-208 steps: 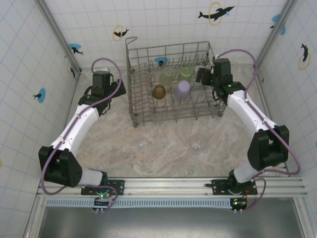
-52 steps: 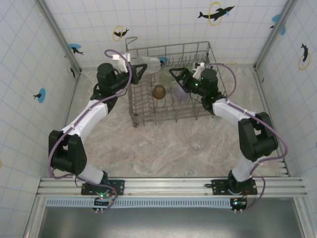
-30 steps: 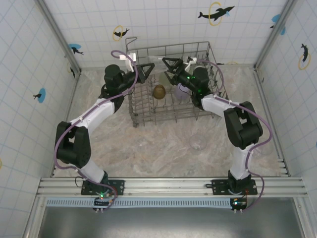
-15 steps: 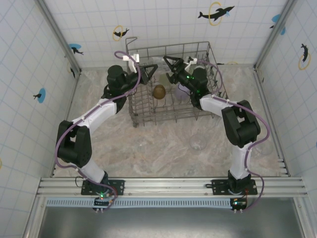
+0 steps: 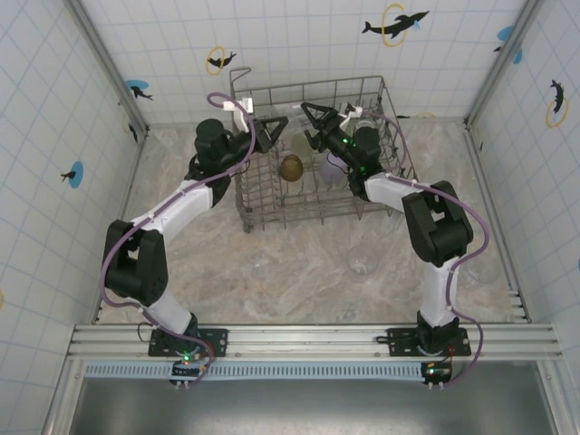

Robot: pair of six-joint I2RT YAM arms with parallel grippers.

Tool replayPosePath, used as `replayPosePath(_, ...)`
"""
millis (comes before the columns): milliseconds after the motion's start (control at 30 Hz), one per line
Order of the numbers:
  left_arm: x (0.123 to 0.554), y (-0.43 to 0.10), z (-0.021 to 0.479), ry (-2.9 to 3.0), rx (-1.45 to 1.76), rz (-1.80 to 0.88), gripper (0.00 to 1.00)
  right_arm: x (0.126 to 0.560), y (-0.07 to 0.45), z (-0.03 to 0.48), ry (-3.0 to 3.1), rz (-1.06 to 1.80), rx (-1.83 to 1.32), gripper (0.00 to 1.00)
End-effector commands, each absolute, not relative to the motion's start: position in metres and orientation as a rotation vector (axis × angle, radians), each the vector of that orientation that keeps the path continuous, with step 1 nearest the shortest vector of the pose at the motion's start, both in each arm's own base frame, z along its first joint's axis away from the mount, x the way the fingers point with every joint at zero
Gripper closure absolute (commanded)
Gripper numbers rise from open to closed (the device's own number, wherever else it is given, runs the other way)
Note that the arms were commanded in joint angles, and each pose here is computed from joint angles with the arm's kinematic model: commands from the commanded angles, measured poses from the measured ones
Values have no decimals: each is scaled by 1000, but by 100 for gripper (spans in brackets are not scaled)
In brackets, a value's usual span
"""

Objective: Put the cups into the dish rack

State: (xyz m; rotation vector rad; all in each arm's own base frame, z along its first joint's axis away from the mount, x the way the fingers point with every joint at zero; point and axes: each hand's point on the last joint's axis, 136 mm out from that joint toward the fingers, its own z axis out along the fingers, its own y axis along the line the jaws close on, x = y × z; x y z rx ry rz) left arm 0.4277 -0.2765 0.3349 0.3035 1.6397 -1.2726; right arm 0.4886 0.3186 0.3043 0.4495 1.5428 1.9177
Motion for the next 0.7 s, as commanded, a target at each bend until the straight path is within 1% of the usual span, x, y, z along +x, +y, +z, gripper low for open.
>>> replayPosePath(0,423,-280,348,1603,355,-1255,65,490,316,326,1479,1922,381,52)
replayPosePath(100,424,-276,347,1621,335,-1225,50,490,316,327,1532,1859,311,53)
replayPosePath(267,423,-267,348,1643,293,-1165,29,493,311,328,1591,1757,245,53)
replayPosePath(400,419,-259,351,1659,281,-1117,19,495,310,328,1643,1668,171,53)
replayPosePath(500,416,-250,352,1672,265,-1053,3,494,313,327,1690,1541,46,54)
replayPosePath(667,413,-231,355,1694,223,-924,3,483,330,313,1802,1230,-218,54)
